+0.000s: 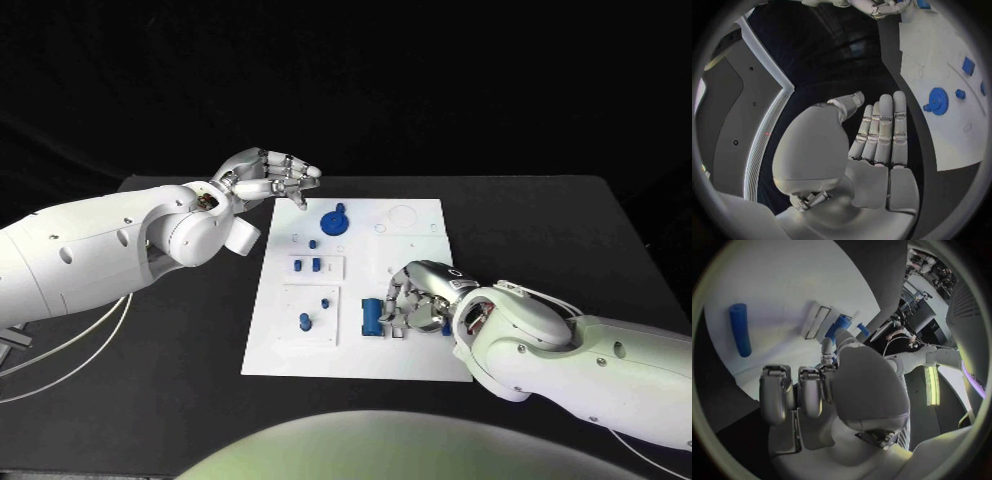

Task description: Assemble the parts on the task board

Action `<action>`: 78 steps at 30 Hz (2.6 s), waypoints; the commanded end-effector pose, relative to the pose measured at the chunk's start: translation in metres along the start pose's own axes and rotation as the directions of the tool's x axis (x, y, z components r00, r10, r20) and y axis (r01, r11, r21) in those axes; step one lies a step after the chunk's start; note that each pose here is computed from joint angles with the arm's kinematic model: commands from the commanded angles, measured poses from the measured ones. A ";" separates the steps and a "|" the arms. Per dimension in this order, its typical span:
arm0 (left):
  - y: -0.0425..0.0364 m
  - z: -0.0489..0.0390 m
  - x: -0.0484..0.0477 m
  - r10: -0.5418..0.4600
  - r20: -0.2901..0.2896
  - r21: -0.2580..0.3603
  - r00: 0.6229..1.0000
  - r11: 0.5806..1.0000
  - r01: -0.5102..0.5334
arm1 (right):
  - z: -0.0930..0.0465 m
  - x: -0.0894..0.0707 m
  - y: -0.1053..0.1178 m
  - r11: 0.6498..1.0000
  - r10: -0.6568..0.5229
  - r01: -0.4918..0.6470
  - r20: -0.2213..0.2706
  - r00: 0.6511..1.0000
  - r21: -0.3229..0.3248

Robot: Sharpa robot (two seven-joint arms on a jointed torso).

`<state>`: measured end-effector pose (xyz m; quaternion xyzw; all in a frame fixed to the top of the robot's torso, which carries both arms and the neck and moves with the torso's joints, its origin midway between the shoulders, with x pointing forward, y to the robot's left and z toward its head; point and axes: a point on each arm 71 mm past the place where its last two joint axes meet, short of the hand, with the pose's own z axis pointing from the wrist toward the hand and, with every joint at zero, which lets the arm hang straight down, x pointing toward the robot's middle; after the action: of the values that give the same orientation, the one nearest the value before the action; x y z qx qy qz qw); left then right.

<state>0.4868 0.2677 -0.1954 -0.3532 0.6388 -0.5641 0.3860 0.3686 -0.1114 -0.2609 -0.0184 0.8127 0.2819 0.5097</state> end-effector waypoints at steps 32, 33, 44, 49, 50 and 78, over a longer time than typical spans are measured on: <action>0.0002 -0.0016 -0.0005 -0.002 -0.011 0.001 1.000 1.000 0.002 | -0.066 -0.018 -0.087 0.969 0.007 -0.020 0.054 0.999 0.248; 0.0002 -0.0017 -0.0006 -0.002 -0.011 0.001 1.000 1.000 0.002 | -0.066 -0.017 -0.088 0.968 0.004 -0.017 0.051 0.999 0.252; 0.0004 -0.0013 0.0000 -0.003 -0.014 0.001 1.000 1.000 0.003 | -0.059 -0.009 -0.084 0.967 -0.002 -0.014 0.063 0.998 0.255; 0.0005 -0.0015 -0.0003 -0.002 -0.013 0.000 1.000 1.000 0.002 | -0.057 -0.006 -0.080 0.971 0.010 -0.028 0.080 0.997 0.236; 0.0005 -0.0016 -0.0003 -0.002 -0.013 0.000 1.000 1.000 0.002 | -0.056 -0.006 -0.080 0.972 0.012 -0.031 0.082 0.997 0.233; 0.0004 -0.0020 0.0000 -0.003 -0.015 -0.001 1.000 1.000 0.003 | -0.042 0.005 -0.081 0.968 -0.073 0.067 0.015 0.997 0.242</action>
<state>0.4856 0.2710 -0.1966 -0.3548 0.6409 -0.5608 0.3859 0.3589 -0.1975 -0.2815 0.0420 0.8219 0.1842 0.5373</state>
